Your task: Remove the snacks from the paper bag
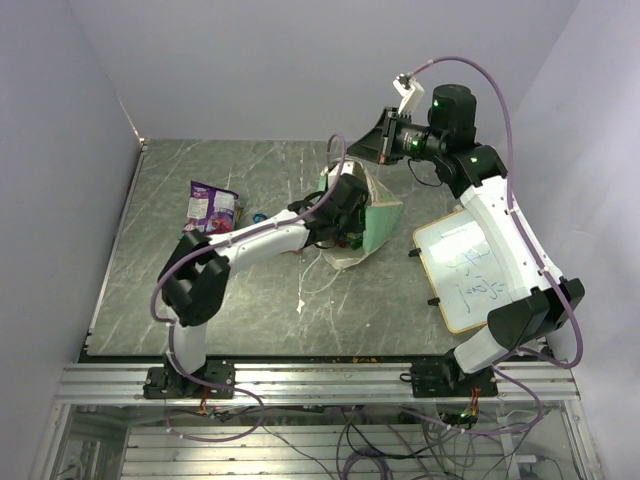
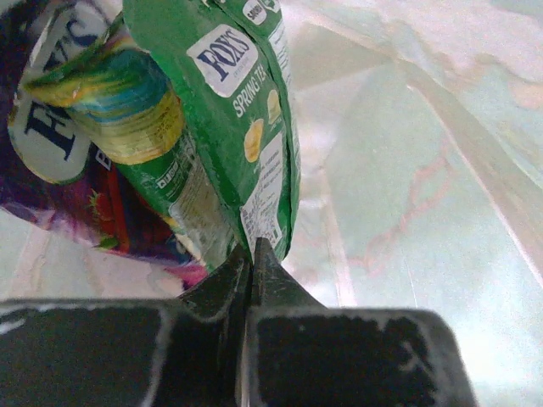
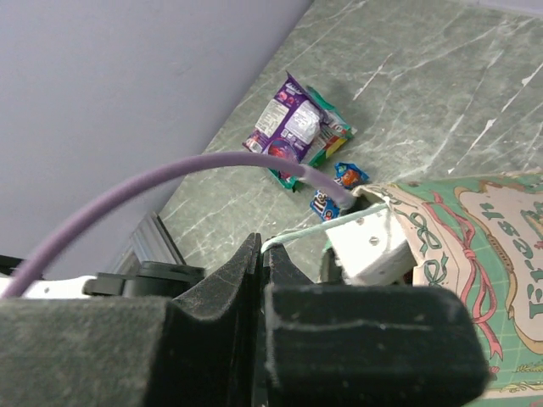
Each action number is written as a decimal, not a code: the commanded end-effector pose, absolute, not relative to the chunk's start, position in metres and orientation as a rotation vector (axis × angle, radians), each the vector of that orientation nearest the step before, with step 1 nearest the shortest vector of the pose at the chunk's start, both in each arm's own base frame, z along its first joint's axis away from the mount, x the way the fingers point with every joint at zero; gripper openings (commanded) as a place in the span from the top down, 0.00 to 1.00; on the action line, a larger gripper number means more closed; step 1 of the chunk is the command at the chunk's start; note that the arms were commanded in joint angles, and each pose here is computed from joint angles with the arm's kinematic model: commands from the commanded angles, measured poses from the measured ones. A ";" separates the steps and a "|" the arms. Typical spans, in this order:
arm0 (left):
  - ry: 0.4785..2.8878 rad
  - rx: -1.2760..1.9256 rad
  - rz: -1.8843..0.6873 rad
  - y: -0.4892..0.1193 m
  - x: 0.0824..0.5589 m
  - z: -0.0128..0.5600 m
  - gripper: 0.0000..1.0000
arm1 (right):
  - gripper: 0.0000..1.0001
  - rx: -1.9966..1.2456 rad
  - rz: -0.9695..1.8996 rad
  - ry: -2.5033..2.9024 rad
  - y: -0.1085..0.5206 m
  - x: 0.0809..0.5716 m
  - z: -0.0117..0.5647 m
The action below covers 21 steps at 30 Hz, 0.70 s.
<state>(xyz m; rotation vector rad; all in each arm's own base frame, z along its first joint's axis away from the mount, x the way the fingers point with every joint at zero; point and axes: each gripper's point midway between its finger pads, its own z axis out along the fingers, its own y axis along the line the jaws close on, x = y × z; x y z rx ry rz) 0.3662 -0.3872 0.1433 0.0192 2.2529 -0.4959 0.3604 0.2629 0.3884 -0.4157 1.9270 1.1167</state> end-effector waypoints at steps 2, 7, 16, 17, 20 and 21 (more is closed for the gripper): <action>2.087 0.187 -0.726 -0.398 0.350 0.220 0.93 | 1.00 -0.427 1.072 1.821 0.251 0.358 0.418; 2.098 0.337 -0.765 -0.390 0.323 0.239 0.93 | 1.00 -0.414 1.040 1.826 0.246 0.362 0.416; 2.067 0.633 -0.796 -0.349 0.269 0.291 0.93 | 1.00 -0.396 1.013 1.846 0.242 0.372 0.408; 2.077 0.644 -0.777 -0.339 0.265 0.295 0.93 | 1.00 -0.395 1.010 1.849 0.241 0.373 0.406; 2.133 0.646 -0.667 -0.302 0.258 0.300 0.93 | 1.00 -0.389 1.006 1.858 0.240 0.375 0.403; 2.125 0.639 -0.641 -0.293 0.257 0.306 0.93 | 1.00 -0.390 1.004 1.860 0.240 0.375 0.403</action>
